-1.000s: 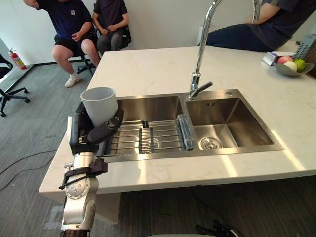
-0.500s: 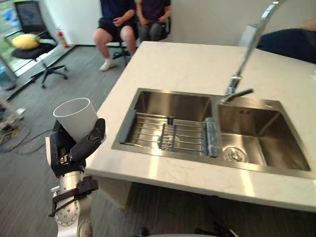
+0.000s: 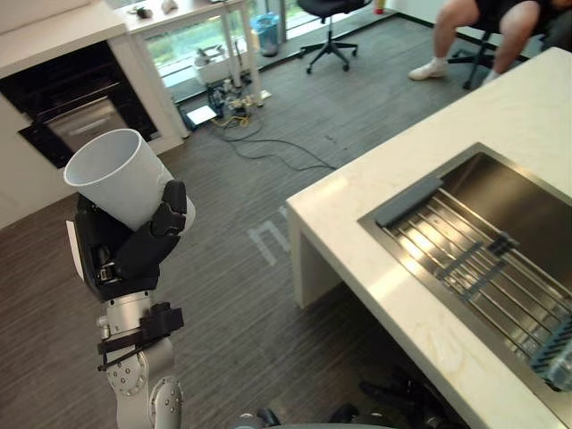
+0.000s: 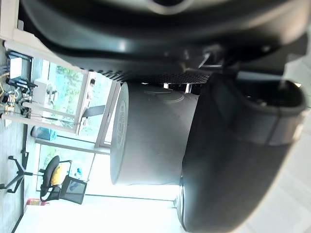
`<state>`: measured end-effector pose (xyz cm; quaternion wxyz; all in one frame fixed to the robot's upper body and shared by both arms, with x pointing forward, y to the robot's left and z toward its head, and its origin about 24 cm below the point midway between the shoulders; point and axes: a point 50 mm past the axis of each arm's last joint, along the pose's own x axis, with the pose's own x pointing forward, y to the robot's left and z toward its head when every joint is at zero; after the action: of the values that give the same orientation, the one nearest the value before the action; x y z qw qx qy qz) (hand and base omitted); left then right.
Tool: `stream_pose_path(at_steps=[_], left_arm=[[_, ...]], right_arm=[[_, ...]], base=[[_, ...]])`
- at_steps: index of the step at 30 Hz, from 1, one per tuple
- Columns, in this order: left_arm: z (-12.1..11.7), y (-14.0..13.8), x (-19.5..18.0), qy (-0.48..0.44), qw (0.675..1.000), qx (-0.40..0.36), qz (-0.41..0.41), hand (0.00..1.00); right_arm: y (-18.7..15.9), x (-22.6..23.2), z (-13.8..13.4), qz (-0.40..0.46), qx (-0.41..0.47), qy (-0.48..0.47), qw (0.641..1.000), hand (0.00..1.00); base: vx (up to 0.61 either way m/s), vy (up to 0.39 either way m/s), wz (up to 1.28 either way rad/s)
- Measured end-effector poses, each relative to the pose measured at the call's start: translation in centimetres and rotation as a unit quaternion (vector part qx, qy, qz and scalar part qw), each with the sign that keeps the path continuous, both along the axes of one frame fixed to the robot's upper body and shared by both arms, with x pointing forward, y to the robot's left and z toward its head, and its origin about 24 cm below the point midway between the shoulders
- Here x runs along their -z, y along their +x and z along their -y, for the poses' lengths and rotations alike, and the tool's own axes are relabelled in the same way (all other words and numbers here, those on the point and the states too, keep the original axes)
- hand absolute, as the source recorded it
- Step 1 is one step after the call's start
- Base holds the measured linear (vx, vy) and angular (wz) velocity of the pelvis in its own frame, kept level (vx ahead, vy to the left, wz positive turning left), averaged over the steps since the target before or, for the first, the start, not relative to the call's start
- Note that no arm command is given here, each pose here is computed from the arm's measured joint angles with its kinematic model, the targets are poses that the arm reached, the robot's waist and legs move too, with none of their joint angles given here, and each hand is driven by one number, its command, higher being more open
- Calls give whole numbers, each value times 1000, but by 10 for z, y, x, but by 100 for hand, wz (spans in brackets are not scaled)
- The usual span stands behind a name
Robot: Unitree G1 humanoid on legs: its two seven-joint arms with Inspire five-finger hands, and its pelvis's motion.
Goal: Walk over to the sink, pick up the cup, carry it to the dishwasher, place the cup inside the dishwasher, then close the dishwasher door
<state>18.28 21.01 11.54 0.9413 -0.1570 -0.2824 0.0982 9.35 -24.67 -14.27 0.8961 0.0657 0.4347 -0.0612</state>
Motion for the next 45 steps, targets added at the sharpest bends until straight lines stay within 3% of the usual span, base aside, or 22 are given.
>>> stream_pose_path(at_steps=[6, 12, 20, 23, 28, 29, 39, 45], left_arm=[[25, -8, 17, -17, 997, 57, -50, 0], [63, 20, 25, 6, 984, 172, -41, 0], [72, 26, 27, 20, 977, 206, -42, 0], [79, 24, 22, 38, 965, 258, -20, 0], [101, 23, 1, 35, 942, 330, 44, 0], [93, 24, 4, 66, 937, 342, 32, 0], [91, 32, 19, 2, 958, 285, -7, 0], [54, 31, 55, -44, 981, 154, -108, 0]], right_arm=[[-8, 3, 0, -23, -36, 1, 999, 100], [-29, 5, 1, -10, 68, 23, 997, 100], [-35, 9, -15, -12, 84, 53, 995, 100], [-46, 14, -33, -30, 84, 73, 993, 100], [-50, 12, -27, -31, 76, 75, 994, 100], [-58, 15, -29, -28, 99, 75, 992, 100], [-72, 16, -35, -58, 118, 104, 986, 100], [-84, 21, -37, -113, 141, 151, 972, 100]], base=[[-65, 132, 94], [15, 23, 228], [79, -77, 90], [306, -121, 26], [275, -123, 32], [98, -54, 15], [15, 2, -10], [39, 23, 15]])
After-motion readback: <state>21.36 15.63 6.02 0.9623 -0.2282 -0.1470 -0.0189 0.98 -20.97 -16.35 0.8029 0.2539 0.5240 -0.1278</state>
